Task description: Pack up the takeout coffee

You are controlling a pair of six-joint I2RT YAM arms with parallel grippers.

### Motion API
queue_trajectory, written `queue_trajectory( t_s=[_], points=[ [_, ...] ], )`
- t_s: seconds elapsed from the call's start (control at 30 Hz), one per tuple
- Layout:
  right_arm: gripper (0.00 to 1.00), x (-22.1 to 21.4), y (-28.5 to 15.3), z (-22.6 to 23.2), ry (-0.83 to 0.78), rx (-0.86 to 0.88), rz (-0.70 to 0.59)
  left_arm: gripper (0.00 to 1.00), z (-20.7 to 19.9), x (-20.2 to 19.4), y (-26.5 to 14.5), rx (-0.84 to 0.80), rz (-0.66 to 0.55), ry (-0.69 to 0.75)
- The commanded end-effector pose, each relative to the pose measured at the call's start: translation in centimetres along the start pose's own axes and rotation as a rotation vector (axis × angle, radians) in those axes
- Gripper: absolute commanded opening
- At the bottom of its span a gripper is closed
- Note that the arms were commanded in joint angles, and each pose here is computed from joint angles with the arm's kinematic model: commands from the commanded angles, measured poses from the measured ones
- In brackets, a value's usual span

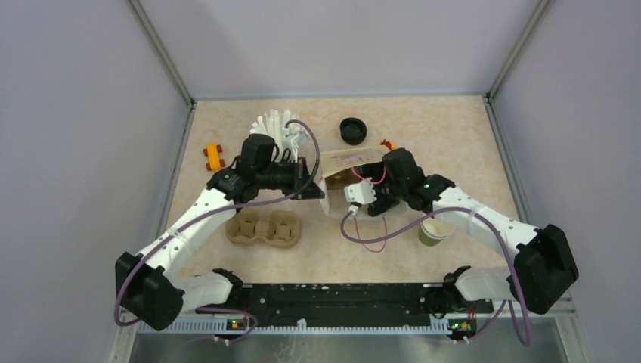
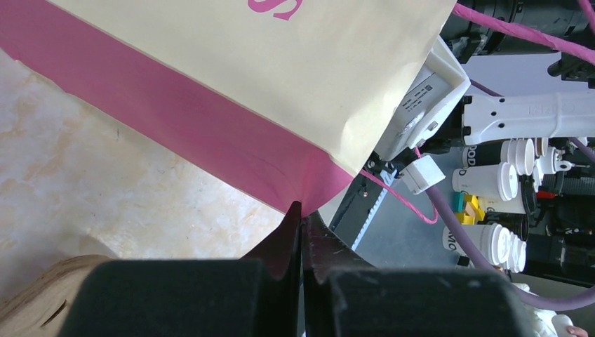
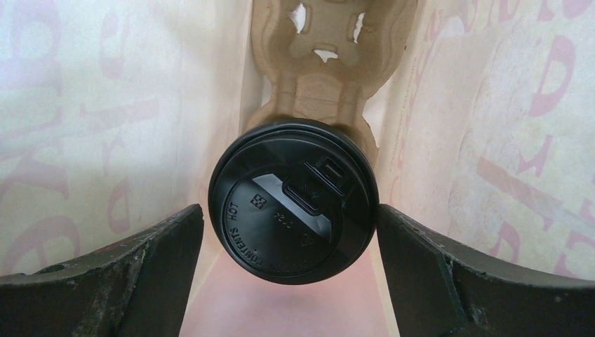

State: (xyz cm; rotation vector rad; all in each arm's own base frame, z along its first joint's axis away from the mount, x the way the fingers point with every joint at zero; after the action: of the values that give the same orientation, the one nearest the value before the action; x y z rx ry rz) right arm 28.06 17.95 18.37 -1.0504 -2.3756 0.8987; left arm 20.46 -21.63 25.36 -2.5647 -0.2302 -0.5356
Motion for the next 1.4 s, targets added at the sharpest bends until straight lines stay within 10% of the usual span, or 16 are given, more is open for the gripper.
queue_trajectory(
  t_s=[0.0,0.2,0.53,0.93,1.37],
  points=[
    [0.90,0.4,-2.5,-3.3,0.011,-0.111,-0.007,0.00,-1.3,1.4,-0.2,-0.026,-0.041,0.044],
    [0.71,0.8,-2.8,-3.8,0.015,-0.112,-0.031,0.00,-1.2,1.5,-0.1,-0.025,-0.037,0.039],
    [0.77,1.2,-4.1,-3.7,0.018,-0.111,-0.049,0.00,-1.4,1.9,-0.1,-0.018,-0.044,0.058],
    [0.28,1.3,-2.8,-3.1,0.013,-0.096,-0.052,0.00,-1.6,1.8,-0.1,-0.034,-0.030,0.054],
    [0.23,0.4,1.0,-3.1,0.015,-0.147,-0.024,0.00,-1.7,1.5,-0.4,-0.031,-0.026,0.052]
  ],
)
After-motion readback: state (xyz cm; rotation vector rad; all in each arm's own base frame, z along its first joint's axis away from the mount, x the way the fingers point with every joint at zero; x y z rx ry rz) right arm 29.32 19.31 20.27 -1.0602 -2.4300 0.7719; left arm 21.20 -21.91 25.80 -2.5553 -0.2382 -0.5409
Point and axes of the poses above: each gripper's point midway between its finger pads, its own y axis out along the fingers, its own z axis along the line the jaws close on, x = y × z, the point moved 5 cm from there along -y, back along the fingers, and after that the axes turned 13 degrees about -y, right-handed, at the moved point
